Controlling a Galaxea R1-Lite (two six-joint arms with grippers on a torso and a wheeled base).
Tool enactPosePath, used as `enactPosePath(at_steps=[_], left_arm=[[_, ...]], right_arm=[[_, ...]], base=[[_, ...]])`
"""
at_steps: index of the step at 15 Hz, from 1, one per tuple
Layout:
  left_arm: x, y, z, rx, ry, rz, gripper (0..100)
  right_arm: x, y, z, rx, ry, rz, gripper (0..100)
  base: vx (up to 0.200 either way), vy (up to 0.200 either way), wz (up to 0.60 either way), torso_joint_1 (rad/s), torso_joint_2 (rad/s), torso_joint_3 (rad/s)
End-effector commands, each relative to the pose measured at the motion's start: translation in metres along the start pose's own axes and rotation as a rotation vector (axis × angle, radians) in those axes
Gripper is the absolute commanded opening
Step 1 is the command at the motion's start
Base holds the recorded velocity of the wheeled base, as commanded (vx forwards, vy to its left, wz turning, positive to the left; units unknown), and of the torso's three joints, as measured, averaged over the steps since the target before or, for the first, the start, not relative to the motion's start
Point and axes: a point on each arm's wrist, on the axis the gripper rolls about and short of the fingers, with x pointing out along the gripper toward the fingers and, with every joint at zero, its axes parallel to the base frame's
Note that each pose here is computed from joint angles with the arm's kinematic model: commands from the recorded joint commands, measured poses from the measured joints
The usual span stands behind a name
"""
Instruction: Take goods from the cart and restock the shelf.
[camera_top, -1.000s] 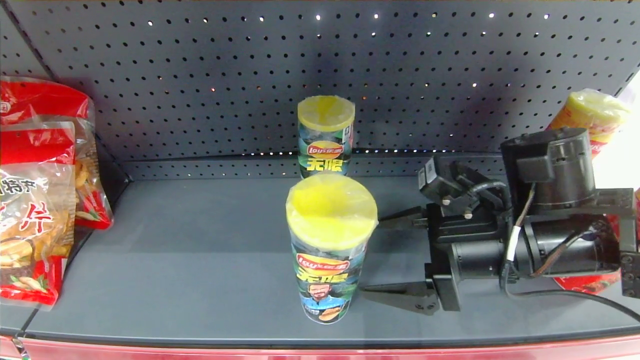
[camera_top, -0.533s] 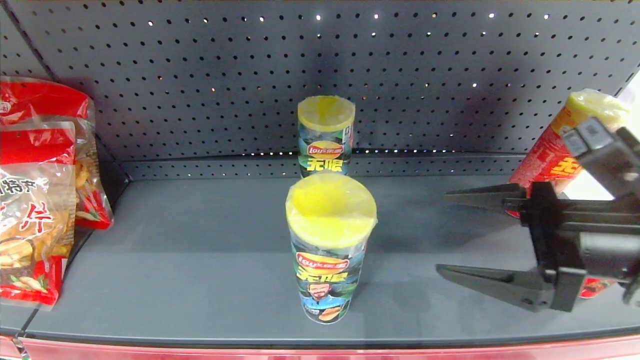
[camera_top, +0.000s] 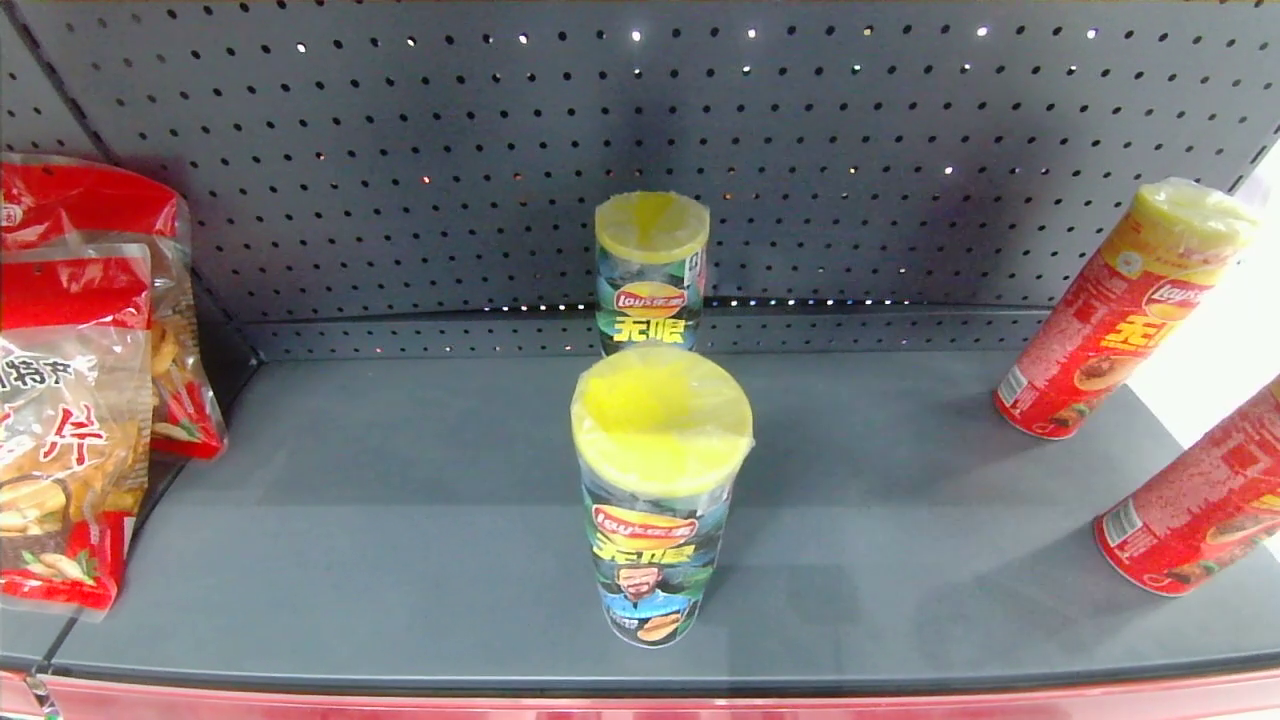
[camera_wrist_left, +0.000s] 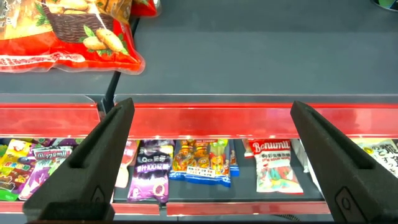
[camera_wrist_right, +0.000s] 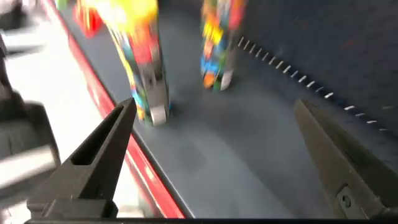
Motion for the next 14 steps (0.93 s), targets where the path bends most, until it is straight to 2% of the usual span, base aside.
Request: enactPosePath(at_steps=[1, 3, 5, 7, 11, 13, 14], left_arm=[[0.0, 0.0, 0.0, 0.0, 0.002, -0.001, 100], [0.0, 0.0, 0.0, 0.0, 0.002, -0.001, 100], [0.0, 0.0, 0.0, 0.0, 0.002, 0.0, 100], [0.0, 0.0, 0.0, 0.0, 0.002, 0.0, 100], [0.0, 0.0, 0.0, 0.0, 0.002, 0.0, 100], [0.0, 0.0, 0.0, 0.0, 0.002, 0.0, 100], [0.0, 0.0, 0.0, 0.0, 0.0, 0.0, 100]], right_arm=[[-0.056, 0.03, 0.011, 0.033, -0.157, -0.147, 100], [-0.068, 0.041, -0.006, 0.189, -0.092, -0.315, 100], [-0.067, 0.044, -0.033, 0.246, -0.03, -0.455, 100], [-0.069, 0.056, -0.08, 0.28, 0.039, -0.59, 100], [-0.075, 0.071, -0.14, 0.339, 0.151, -0.621, 100], [-0.076, 0.073, -0.167, 0.286, 0.223, -0.666, 100], [-0.075, 0.073, -0.174, 0.237, 0.209, -0.693, 100]], base=[[0.0, 0.0, 0.0, 0.0, 0.0, 0.0], [0.0, 0.0, 0.0, 0.0, 0.0, 0.0], [0.0, 0.0, 0.0, 0.0, 0.0, 0.0], [0.0, 0.0, 0.0, 0.0, 0.0, 0.0], [0.0, 0.0, 0.0, 0.0, 0.0, 0.0], [0.0, 0.0, 0.0, 0.0, 0.0, 0.0], [0.0, 0.0, 0.0, 0.0, 0.0, 0.0]])
